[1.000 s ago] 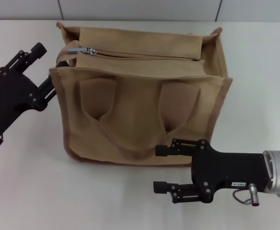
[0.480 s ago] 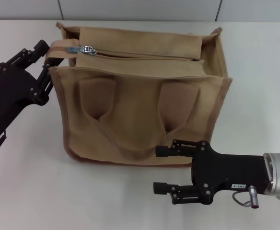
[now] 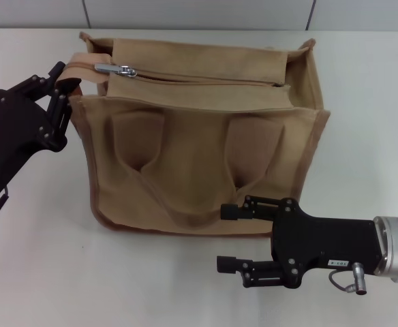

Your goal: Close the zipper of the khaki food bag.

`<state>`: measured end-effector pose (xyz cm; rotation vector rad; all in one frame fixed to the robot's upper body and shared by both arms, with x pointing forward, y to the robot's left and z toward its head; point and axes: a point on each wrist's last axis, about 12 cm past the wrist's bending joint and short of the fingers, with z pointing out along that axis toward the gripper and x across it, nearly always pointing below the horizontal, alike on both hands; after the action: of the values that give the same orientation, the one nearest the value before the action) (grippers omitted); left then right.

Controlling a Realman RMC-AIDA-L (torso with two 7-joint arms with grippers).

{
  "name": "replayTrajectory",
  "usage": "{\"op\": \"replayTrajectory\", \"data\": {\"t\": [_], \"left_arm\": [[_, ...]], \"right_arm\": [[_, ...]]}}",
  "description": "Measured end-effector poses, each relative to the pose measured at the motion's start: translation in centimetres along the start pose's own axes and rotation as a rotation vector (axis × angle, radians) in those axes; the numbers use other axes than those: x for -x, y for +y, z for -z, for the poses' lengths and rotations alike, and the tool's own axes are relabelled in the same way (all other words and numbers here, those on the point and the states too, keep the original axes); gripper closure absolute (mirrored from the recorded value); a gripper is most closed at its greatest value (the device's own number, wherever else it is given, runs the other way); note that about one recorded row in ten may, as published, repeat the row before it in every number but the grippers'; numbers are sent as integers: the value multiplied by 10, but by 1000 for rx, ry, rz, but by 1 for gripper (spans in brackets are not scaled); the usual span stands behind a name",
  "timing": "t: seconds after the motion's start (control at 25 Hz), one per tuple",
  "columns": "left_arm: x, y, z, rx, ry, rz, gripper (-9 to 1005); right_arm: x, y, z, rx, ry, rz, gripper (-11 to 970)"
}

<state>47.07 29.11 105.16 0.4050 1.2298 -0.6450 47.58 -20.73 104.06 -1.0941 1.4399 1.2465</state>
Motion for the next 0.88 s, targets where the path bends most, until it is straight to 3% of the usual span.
{"op": "replayTrajectory", "data": {"t": [0.4,0.44,0.56,0.88], "left_arm": [[-1,-6,-6,-20,-29,31,907],[8,-20,-16,-125,-138,80,907],[11,-25,-19,-164,-163,88,907],[9,-24,-16,-138,-155,100,907]], "right_arm": [[7,1,1,-10,-80,46,190],[9,1,2,-16,-101,64,190],[11,1,2,-26,-116,69,190],[25,-6,3,-66,-232,21,190]]}}
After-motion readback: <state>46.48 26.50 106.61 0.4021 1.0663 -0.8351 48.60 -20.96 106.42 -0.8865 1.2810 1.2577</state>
